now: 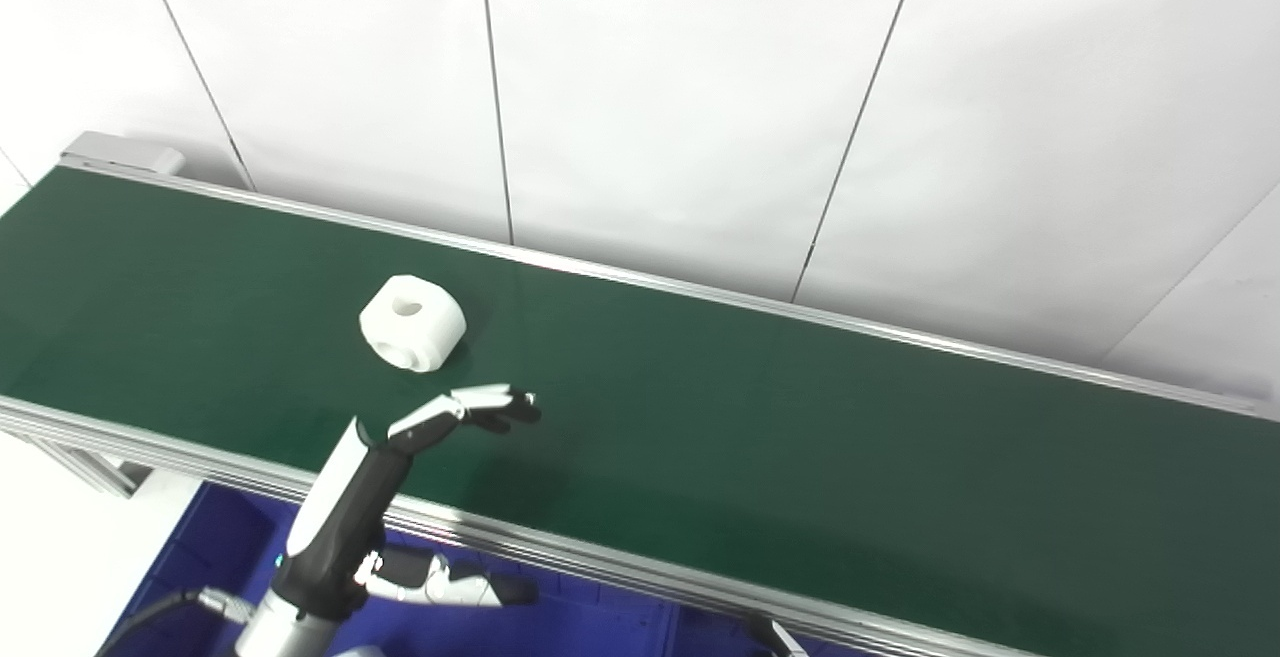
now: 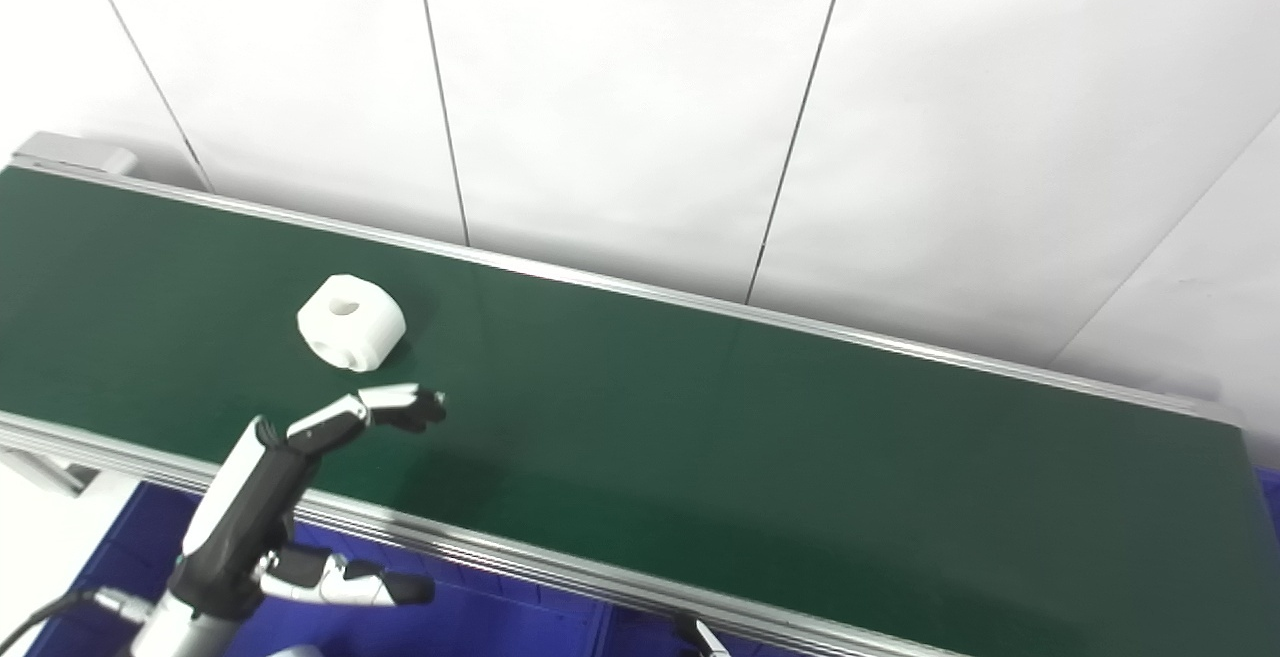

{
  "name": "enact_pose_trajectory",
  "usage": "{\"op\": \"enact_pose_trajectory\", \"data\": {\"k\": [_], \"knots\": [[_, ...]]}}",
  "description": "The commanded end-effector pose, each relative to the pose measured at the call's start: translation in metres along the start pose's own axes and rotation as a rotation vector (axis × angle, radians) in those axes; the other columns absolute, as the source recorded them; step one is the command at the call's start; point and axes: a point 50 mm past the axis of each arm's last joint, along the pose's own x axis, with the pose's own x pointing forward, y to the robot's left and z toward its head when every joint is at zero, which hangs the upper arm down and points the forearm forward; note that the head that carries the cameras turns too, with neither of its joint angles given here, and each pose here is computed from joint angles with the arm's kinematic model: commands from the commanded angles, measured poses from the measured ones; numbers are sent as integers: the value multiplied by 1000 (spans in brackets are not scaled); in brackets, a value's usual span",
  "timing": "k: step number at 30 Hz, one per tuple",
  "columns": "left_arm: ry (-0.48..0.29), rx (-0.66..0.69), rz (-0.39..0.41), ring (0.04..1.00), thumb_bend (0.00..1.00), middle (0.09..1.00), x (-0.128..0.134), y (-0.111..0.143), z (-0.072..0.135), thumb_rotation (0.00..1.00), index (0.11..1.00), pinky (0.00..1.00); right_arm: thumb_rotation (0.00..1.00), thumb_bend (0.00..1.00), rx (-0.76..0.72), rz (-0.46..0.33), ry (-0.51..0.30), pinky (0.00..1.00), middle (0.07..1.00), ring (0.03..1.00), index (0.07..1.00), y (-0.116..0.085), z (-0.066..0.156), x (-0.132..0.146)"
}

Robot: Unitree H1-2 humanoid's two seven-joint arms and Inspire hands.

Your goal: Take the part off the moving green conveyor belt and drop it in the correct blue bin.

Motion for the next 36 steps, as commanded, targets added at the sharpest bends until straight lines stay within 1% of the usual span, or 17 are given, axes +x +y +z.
{"op": "enact_pose_trajectory", "data": {"k": [1,4,6,7,8,10,12,15,18,22,25,27,30,32,36], "knots": [[-79,36,31,760,848,807,15,6,10,299,737,684,200,773,10,-14,-76,715,886,833,904,-5,12,2],[-71,101,46,791,803,834,30,12,15,303,769,730,197,773,13,-17,-83,709,888,830,905,-6,13,4],[-48,145,29,817,776,857,41,18,17,316,789,769,199,769,9,-16,-99,715,892,834,907,-6,14,5],[-43,162,16,837,756,873,49,22,17,307,804,794,208,761,11,-15,-103,720,893,835,909,-6,15,5],[-43,174,4,852,745,882,55,26,16,292,813,811,211,760,15,-13,-104,735,894,840,912,-6,17,4],[-59,197,-30,864,740,887,71,35,12,215,826,816,206,763,25,-11,-109,760,892,847,913,-6,20,4],[-71,213,-66,860,743,887,85,42,10,177,829,810,216,762,24,-10,-116,760,889,845,915,-6,21,4],[-71,251,-120,856,758,892,102,49,8,154,841,805,208,760,30,-12,-127,769,888,846,915,-6,22,5],[-33,294,-177,859,781,899,117,56,7,154,845,799,209,749,46,-10,-133,779,895,853,919,-6,23,4],[64,348,-230,875,822,909,137,64,2,132,848,798,225,737,67,-7,-136,772,905,862,933,-6,26,4],[112,415,-239,870,839,918,148,67,-1,185,879,777,233,734,72,-5,-140,768,904,858,938,-6,28,4],[147,414,-242,885,845,930,155,69,-8,188,896,799,249,731,70,1,-142,770,903,859,944,-6,28,5],[188,437,-261,899,852,936,167,71,-25,192,902,817,254,733,78,-1,-153,765,900,855,944,-6,29,5],[213,450,-281,896,869,934,173,72,-35,181,896,812,258,742,86,-4,-159,762,891,851,940,-6,29,5],[263,450,-330,908,898,946,179,73,-50,110,887,821,259,754,90,-9,-165,770,879,847,933,-8,30,5]]}}
